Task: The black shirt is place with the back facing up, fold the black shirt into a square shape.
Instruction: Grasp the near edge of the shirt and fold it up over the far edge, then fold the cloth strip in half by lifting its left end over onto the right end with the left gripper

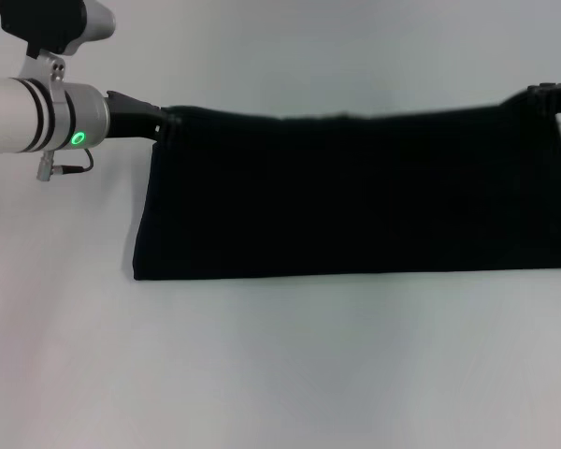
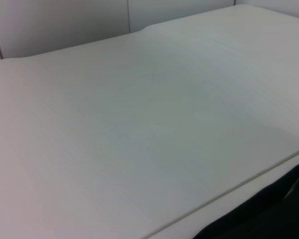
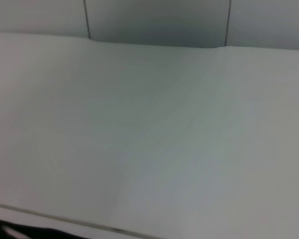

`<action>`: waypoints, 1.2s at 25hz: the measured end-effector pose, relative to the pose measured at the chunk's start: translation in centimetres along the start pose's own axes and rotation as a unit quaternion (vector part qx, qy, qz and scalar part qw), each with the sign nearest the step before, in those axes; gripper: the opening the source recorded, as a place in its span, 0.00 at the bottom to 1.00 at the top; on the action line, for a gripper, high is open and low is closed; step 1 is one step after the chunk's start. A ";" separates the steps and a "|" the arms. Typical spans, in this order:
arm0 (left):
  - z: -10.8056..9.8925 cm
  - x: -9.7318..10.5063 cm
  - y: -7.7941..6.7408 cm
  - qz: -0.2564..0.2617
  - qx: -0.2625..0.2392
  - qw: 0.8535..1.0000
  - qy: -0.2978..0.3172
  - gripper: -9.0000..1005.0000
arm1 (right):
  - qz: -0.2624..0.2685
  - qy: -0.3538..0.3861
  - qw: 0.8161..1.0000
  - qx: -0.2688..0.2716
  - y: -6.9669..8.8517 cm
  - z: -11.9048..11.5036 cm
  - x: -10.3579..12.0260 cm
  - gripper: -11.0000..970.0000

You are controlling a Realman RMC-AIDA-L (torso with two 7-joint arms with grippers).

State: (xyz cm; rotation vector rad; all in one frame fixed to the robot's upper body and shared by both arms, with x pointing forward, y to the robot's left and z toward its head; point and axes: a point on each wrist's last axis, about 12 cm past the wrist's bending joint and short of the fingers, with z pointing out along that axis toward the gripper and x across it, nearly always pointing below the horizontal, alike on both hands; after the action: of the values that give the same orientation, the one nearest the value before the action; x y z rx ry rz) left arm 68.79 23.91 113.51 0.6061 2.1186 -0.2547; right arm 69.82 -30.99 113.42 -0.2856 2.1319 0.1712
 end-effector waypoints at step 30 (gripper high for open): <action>-8.7 4.4 0.2 -0.309 0.221 0.920 0.092 0.90 | 0.052 0.036 0.948 -0.313 1.9 -6.6 4.4 0.69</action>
State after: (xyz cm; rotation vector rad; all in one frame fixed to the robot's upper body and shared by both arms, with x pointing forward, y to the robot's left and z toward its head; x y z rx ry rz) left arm 60.61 28.95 115.02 0.1884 2.4050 -1.0876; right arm 61.70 -31.34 113.33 -0.5522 2.1139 0.9199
